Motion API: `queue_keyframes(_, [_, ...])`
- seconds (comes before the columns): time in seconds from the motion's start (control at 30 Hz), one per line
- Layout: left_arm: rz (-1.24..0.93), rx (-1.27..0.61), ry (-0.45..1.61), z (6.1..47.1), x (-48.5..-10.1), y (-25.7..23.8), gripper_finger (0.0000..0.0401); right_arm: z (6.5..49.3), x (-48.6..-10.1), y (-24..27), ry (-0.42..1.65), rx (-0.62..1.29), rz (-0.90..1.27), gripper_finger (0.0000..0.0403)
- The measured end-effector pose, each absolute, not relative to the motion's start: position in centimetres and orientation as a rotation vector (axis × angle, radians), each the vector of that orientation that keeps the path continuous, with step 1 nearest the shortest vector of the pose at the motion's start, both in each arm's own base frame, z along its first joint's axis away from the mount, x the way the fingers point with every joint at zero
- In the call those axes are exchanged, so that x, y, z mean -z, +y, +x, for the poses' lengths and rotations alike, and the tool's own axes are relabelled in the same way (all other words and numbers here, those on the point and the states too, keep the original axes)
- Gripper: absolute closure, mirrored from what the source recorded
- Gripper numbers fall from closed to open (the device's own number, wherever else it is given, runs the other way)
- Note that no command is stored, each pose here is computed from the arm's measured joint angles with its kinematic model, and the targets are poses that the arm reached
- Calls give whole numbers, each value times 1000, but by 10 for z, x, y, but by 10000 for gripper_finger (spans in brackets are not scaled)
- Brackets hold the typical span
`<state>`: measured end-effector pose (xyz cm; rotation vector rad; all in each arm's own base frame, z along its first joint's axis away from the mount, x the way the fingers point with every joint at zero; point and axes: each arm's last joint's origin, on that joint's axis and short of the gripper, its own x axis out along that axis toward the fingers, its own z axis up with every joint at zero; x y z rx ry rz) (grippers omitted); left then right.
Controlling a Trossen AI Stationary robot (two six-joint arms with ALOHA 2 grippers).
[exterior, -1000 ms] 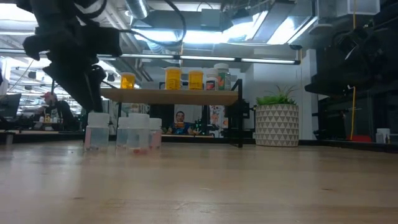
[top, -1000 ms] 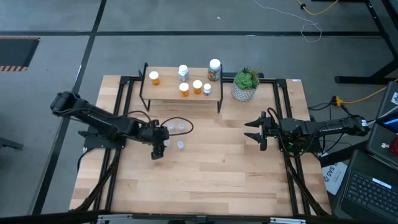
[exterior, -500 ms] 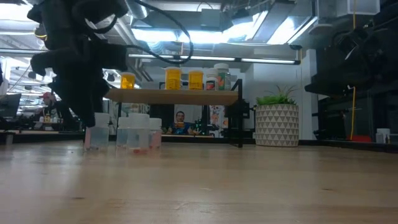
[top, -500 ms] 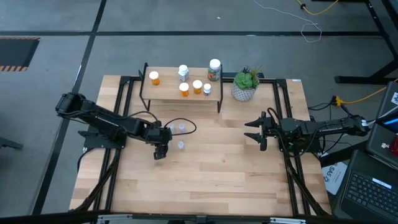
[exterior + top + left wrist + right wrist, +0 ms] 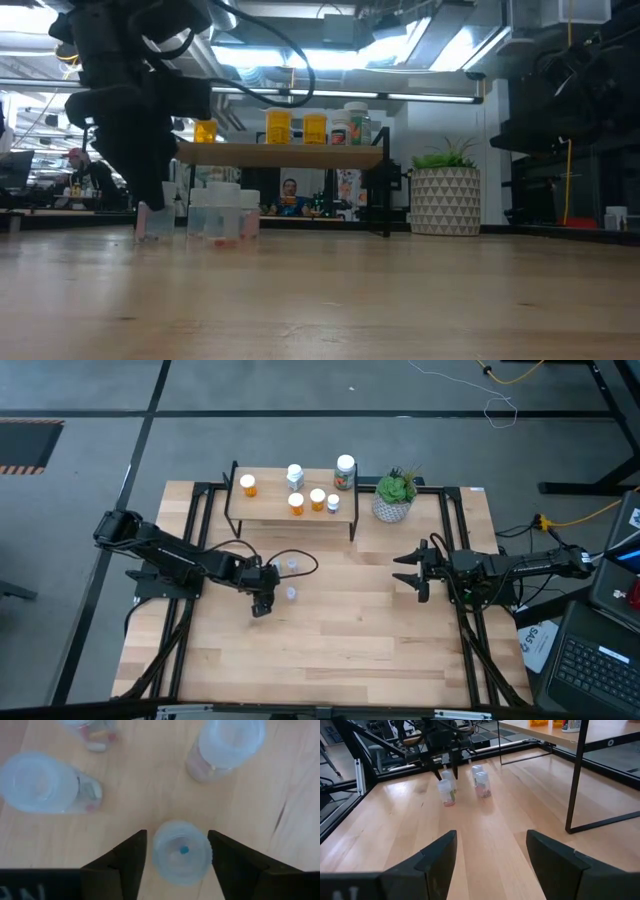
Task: Pick and place medicine bottles onto shelf by color
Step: Put the transparent pill bottle on the shelf
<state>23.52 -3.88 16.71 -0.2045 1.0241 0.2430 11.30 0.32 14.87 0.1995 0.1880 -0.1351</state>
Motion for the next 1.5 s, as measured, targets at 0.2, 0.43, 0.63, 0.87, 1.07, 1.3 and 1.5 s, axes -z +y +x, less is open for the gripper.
queue_keyframes(0.2, [-250,-263,1018,235,-168,-39,250,113,-149,3,188,135,199,162])
queue_keyframes(0.43, [-302,-272,979,235,-203,-33,276,113,-149,3,188,135,199,162])
queue_keyframes(0.63, [-191,-324,910,228,-268,-7,276,113,-149,3,188,135,199,162])
queue_keyframes(0.87, [-156,-554,923,202,-314,62,276,113,-149,3,187,135,200,162])
queue_keyframes(1.07, [-198,-643,968,180,-314,110,276,113,-149,3,187,135,199,162])
queue_keyframes(1.3, [-293,-714,1004,158,-311,135,276,113,-149,3,187,135,199,162])
queue_keyframes(1.5, [-267,-730,1017,149,-312,145,268,113,-149,3,187,135,200,162])
